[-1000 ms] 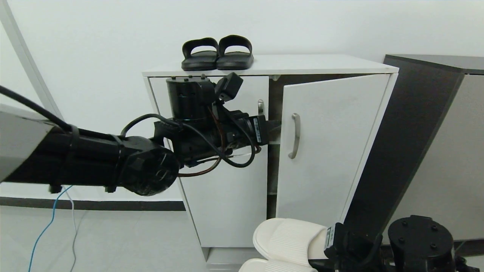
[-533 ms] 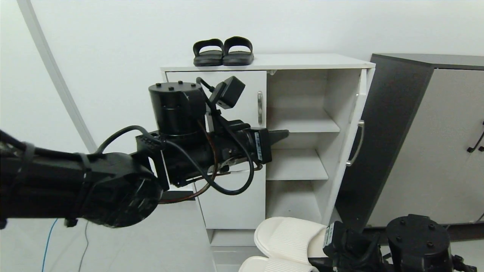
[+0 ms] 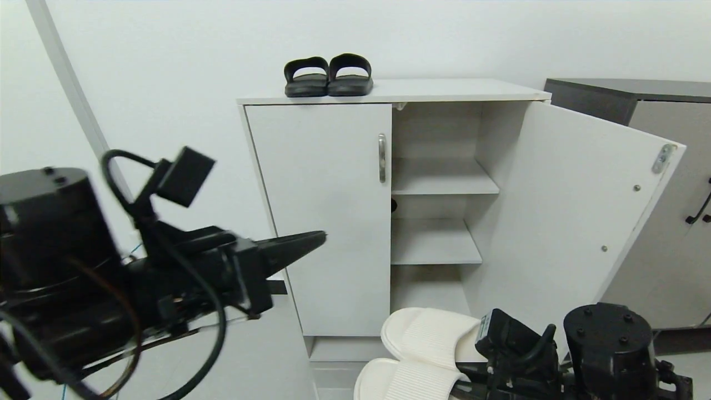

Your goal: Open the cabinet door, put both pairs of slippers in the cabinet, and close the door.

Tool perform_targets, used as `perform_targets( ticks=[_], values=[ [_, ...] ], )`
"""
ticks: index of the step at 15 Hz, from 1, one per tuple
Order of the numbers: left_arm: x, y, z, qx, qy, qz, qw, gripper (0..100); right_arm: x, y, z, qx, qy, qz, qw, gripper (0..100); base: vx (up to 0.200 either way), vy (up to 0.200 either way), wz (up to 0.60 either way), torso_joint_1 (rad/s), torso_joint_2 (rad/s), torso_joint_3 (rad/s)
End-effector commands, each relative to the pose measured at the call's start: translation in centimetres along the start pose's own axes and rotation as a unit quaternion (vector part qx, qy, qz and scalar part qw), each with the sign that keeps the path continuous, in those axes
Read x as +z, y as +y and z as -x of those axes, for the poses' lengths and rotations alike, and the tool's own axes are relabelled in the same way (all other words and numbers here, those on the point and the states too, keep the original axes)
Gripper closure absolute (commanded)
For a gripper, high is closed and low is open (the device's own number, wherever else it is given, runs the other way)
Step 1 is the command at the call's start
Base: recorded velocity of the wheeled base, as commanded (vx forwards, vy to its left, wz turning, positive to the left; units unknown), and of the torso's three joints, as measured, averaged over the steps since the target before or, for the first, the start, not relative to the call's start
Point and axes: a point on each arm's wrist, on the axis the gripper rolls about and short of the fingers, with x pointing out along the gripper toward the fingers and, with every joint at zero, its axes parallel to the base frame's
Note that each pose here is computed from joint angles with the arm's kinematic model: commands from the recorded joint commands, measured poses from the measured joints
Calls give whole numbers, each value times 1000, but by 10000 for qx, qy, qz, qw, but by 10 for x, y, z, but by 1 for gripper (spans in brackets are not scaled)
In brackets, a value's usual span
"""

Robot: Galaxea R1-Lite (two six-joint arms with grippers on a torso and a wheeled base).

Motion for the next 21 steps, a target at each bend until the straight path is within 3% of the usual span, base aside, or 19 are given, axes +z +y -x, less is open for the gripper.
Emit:
perform_targets(
  ticks=[1,3,4,6,7,8,9,10,12,13,14,15,16,17,18,19,21],
  values=[
    [-11,-3,74,586,-431,-73,9973,100,1,-6,-3,-84,-13,-30,10000,100,0,0,0,0,0,0],
    [-23,-13,110,969,-520,-164,9938,100,3,-8,-5,-147,-99,-30,9998,100,0,0,0,0,0,0],
    [-31,-18,128,1297,-487,-331,9898,100,3,-9,-5,-152,-136,-23,9998,100,0,0,0,0,0,0],
    [-51,-21,152,2110,-159,-573,9757,100,3,-9,-5,-158,-128,-27,9998,100,0,0,0,0,0,0],
    [-79,-18,166,2687,447,-701,9596,100,3,-11,-5,-202,-132,-40,9997,100,0,0,0,0,0,0],
    [-91,-17,174,2863,432,-797,9538,100,4,-13,-5,-249,-160,-59,9995,100,0,0,0,0,0,0],
    [-101,-17,182,3163,230,-834,9447,100,6,-16,-6,-298,-202,-74,9993,100,0,0,0,0,0,0],
    [-107,-17,188,3561,33,-820,9308,100,7,-18,-8,-366,-202,-97,9991,100,0,0,0,0,0,0],
    [-123,-24,204,4216,-618,-993,8992,100,12,-22,-14,-726,-228,-114,9970,100,0,0,0,0,0,0],
    [-129,-26,207,4419,-799,-1079,8870,100,12,-23,-17,-823,-208,-133,9963,100,0,0,0,0,0,0],
    [-138,-30,210,4759,-1050,-1163,8654,100,12,-25,-20,-958,-204,-213,9950,100,0,0,0,0,0,0],
    [-145,-31,211,4900,-1153,-1229,8553,100,13,-25,-23,-1043,-215,-285,9939,100,0,0,0,0,0,0],
    [-155,-27,211,4888,-1170,-1346,8540,100,17,-26,-26,-1232,-259,-334,9915,100,0,0,0,0,0,0],
    [-164,-23,209,4825,-1110,-1384,8577,100,18,-26,-29,-1347,-265,-363,9899,100,0,0,0,0,0,0],
    [-167,-21,207,4713,-1128,-1387,8636,100,19,-27,-33,-1446,-266,-394,9884,100,0,0,0,0,0,0],
    [-167,-22,206,4522,-1127,-1414,8734,100,18,-28,-35,-1580,-237,-407,9863,100,0,0,0,0,0,0],
    [-167,-22,206,4323,-1031,-1596,8815,100,18,-28,-40,-1670,-212,-409,9849,100,0,0,0,0,0,0]
  ],
)
